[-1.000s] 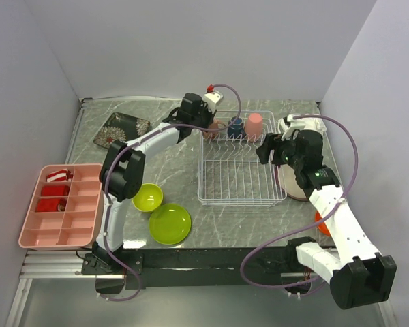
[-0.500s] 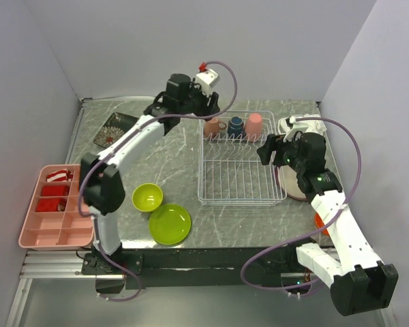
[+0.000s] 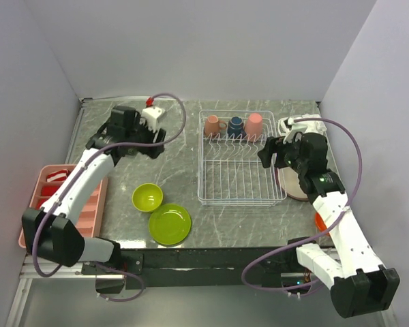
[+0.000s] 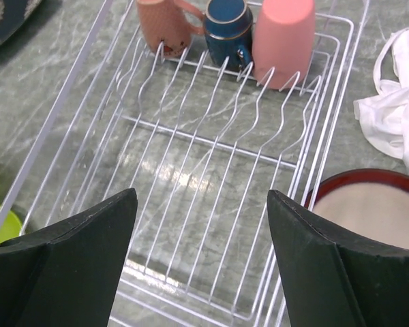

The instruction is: Load the mixed dishes into the dish rack

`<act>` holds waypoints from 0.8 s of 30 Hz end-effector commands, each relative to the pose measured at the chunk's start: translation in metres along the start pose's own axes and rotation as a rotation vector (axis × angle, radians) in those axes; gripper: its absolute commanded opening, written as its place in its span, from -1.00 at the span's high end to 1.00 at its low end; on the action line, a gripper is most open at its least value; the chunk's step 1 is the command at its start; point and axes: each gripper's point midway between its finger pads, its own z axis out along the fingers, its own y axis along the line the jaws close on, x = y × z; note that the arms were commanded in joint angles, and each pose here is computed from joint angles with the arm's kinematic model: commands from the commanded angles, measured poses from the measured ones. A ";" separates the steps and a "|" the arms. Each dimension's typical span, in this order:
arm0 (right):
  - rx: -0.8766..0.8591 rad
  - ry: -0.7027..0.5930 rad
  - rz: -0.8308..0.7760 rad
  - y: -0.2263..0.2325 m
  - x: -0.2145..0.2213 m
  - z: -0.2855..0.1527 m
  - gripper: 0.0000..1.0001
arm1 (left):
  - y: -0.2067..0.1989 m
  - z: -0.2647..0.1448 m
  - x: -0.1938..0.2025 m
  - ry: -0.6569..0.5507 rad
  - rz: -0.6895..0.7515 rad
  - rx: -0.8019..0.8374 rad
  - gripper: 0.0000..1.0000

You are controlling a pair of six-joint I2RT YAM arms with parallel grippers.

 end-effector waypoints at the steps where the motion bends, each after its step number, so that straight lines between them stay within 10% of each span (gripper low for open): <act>1: -0.115 0.005 -0.106 0.021 -0.023 -0.019 -0.69 | 0.001 -0.037 0.049 0.131 0.112 0.000 -0.37; 12: -0.653 0.177 -0.566 0.165 -0.025 -0.015 -0.68 | 0.096 -0.079 0.050 0.156 -0.335 -0.238 -0.62; 24: -0.794 0.274 -0.797 0.290 -0.005 0.056 -0.56 | 0.156 -0.115 0.008 0.076 -0.304 -0.439 -0.70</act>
